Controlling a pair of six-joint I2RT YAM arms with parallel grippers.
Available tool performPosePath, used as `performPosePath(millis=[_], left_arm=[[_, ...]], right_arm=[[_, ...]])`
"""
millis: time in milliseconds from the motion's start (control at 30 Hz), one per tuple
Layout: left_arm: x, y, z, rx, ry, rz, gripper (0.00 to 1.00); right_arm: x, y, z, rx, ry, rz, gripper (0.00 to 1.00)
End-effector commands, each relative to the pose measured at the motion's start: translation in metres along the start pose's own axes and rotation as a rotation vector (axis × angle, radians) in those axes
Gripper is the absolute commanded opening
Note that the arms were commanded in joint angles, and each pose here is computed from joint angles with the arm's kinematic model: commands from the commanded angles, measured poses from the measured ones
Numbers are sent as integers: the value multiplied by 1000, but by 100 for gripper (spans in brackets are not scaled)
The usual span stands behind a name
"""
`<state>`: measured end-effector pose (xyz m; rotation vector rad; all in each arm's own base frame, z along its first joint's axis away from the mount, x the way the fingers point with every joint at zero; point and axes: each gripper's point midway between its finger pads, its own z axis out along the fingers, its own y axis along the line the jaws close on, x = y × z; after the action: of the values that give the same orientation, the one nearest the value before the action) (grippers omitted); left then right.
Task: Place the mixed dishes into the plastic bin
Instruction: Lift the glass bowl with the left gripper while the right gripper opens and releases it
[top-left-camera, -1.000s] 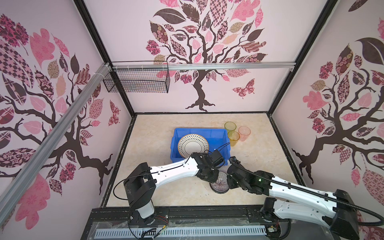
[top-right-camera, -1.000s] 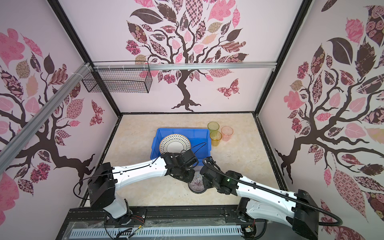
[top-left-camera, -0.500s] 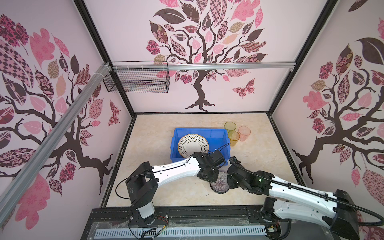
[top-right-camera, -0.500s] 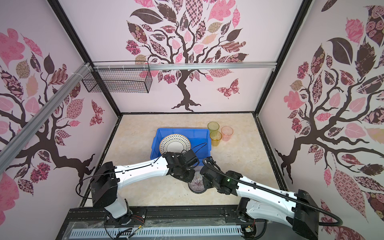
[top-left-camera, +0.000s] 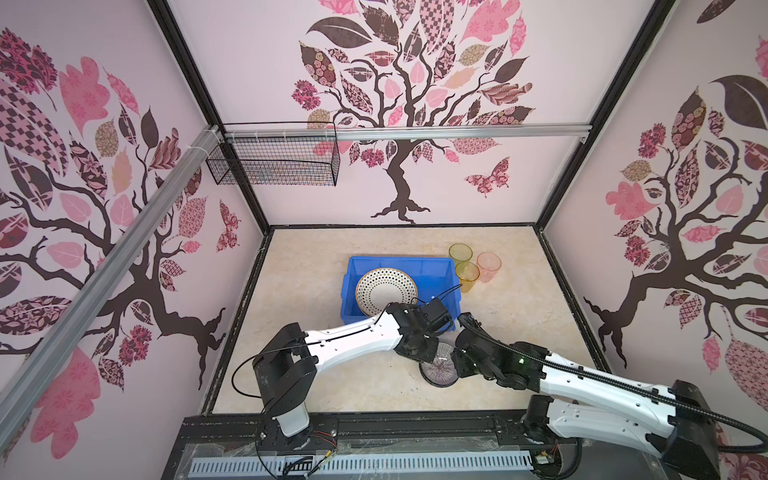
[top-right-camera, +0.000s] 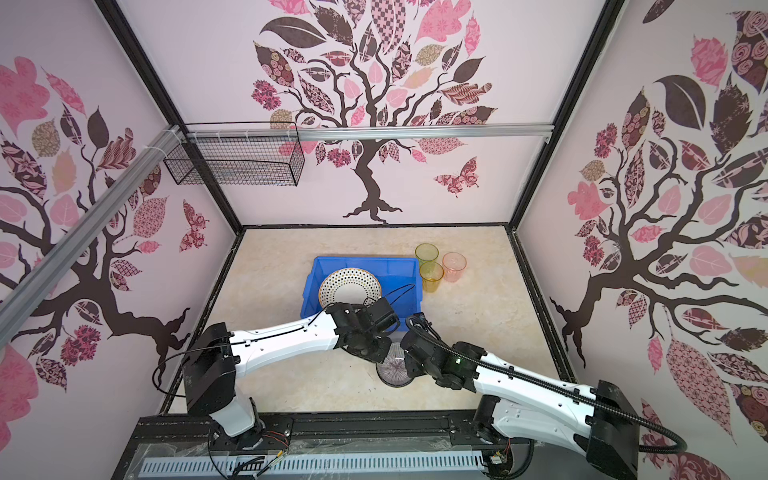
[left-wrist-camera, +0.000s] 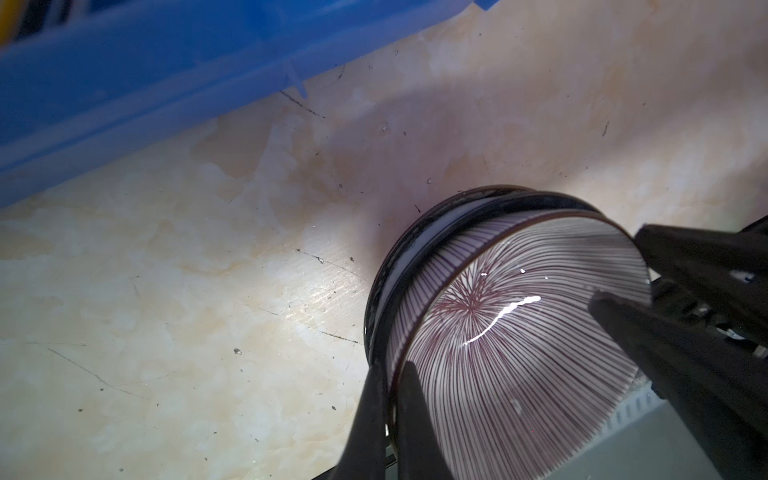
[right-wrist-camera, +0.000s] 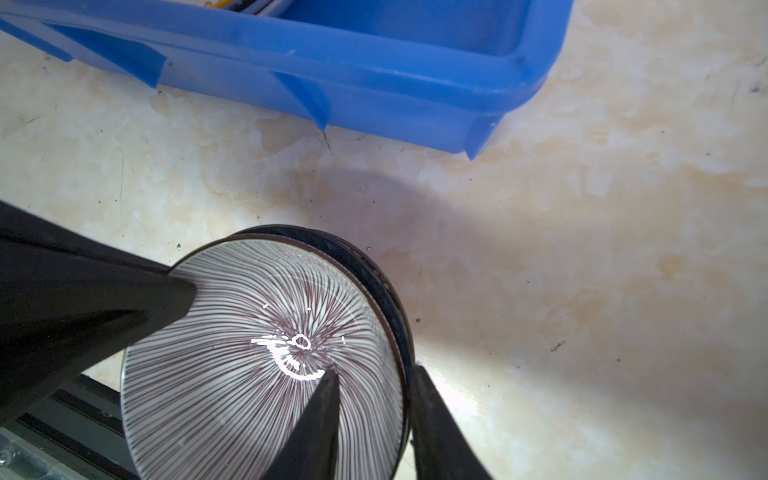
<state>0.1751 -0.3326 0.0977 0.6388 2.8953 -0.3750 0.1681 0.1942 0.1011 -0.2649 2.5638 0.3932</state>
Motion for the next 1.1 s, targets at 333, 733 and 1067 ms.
performPosePath(millis=[333, 733, 1067], left_arm=[[-22, -17, -27, 56, -109, 15, 0], [-31, -4, -50, 75, -207, -30, 0], [-34, 28, -69, 27, -261, -79, 0]], right_arm=[[-21, 3, -24, -29, -98, 28, 37], [-36, -1, -45, -56, -195, 64, 37], [-47, 3, -61, -111, -262, 86, 40]])
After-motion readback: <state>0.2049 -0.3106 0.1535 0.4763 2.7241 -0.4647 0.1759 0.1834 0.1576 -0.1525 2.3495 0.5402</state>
